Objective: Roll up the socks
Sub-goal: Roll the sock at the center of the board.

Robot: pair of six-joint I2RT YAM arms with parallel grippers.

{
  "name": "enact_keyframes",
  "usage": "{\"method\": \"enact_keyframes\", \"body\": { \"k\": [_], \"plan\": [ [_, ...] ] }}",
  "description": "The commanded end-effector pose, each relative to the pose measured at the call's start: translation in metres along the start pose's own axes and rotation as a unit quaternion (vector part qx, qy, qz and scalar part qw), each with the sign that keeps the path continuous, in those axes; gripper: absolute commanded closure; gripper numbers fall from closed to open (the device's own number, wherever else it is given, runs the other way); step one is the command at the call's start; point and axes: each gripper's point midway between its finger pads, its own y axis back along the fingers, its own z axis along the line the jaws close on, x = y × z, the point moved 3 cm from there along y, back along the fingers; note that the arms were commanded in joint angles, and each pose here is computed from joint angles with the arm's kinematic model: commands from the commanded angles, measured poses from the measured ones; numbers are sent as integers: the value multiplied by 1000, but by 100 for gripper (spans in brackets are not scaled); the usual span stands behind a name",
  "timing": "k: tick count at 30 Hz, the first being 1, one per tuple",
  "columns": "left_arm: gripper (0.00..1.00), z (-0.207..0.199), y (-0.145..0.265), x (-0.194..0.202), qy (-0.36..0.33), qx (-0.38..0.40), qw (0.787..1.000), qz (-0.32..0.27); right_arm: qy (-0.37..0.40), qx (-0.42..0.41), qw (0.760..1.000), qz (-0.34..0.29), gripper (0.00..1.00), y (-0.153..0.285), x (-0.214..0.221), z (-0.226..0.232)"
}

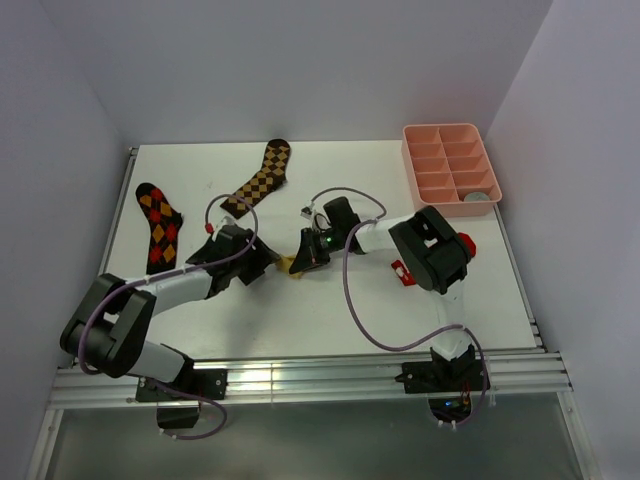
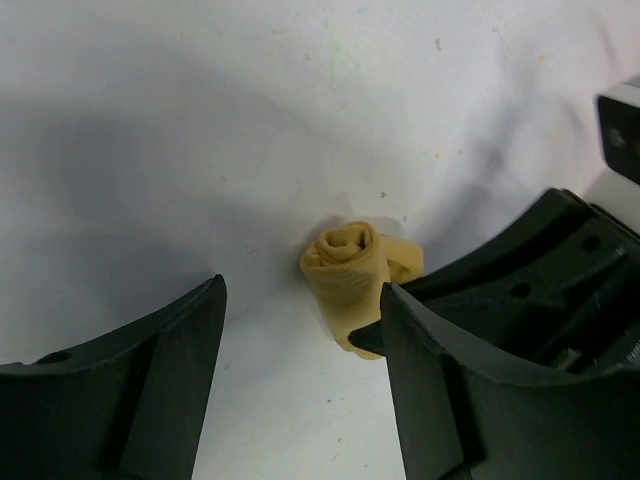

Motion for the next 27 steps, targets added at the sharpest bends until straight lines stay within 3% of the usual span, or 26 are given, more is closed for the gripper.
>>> {"method": "enact_keyframes", "body": {
  "k": [1,18,23,27],
  "plan": [
    [33,-28,2,-1,1,63,998,-3,-94,3,995,43,100,-7,25,-18],
    [47,-19,-21,22,2,37,999,29,-143,-3,989,26,99,-6,23,-31],
    [64,-21,-26,26,-1,34,999,37,-125,8,992,18,97,-3,21,-32],
    [92,-26,-28,23,-8,33,999,33,-71,54,996,-11,93,8,13,-31]
  ]
}}
